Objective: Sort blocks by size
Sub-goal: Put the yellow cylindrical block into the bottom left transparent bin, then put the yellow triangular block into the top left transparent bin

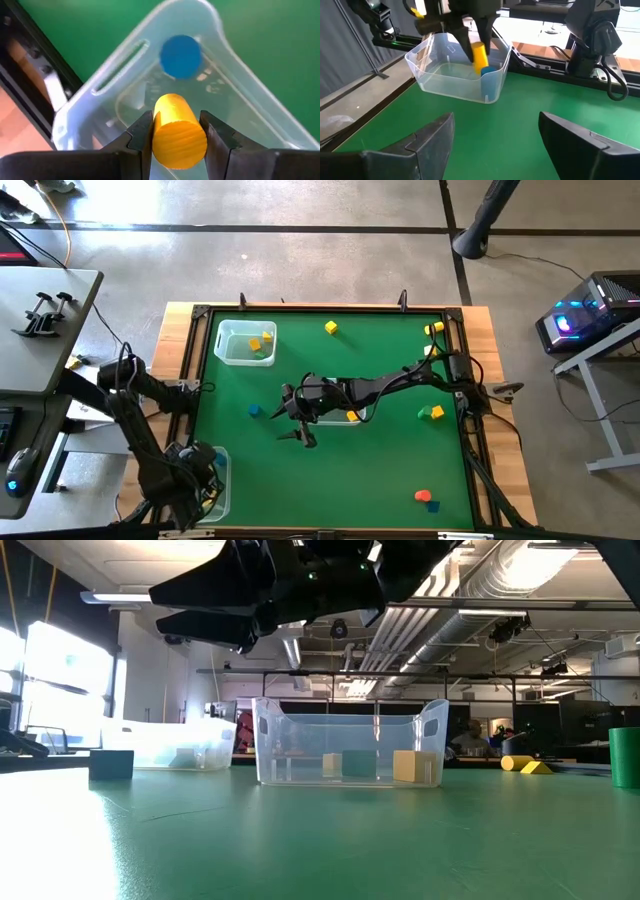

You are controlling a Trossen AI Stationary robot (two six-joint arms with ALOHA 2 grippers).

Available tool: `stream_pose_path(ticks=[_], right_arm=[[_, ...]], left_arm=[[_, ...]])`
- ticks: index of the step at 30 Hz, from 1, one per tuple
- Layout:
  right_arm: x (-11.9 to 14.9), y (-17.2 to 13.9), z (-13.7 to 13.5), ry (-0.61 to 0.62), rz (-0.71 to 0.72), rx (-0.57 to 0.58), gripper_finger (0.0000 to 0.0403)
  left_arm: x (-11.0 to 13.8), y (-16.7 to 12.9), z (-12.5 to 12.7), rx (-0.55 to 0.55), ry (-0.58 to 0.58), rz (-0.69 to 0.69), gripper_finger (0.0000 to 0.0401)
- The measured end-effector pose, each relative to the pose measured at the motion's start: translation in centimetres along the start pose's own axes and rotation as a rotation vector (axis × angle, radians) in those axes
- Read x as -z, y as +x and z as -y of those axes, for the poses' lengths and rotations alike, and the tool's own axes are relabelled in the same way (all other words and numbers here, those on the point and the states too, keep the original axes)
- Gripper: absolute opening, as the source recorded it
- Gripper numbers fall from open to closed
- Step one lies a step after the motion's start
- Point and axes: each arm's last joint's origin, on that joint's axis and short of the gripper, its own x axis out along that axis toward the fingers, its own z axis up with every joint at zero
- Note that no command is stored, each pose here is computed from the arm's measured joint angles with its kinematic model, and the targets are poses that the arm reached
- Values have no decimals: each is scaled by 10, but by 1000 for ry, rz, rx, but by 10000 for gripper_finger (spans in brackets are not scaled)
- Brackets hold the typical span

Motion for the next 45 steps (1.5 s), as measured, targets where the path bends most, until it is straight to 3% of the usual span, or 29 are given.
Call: stream_pose_path(ticks=[8,24,38,45], right_arm=[[0,0,0,7,-6,-1,286],[0,0,0,8,-7,-1,286],[1,0,0,10,-10,-1,286],[1,0,0,11,-14,-1,286]], left_arm=[[-1,16,-7,-45,-29,29,105],[0,35,-9,-25,-46,23,108],[-5,22,-17,35,-82,-4,204],[-14,7,-32,51,-82,-8,216]])
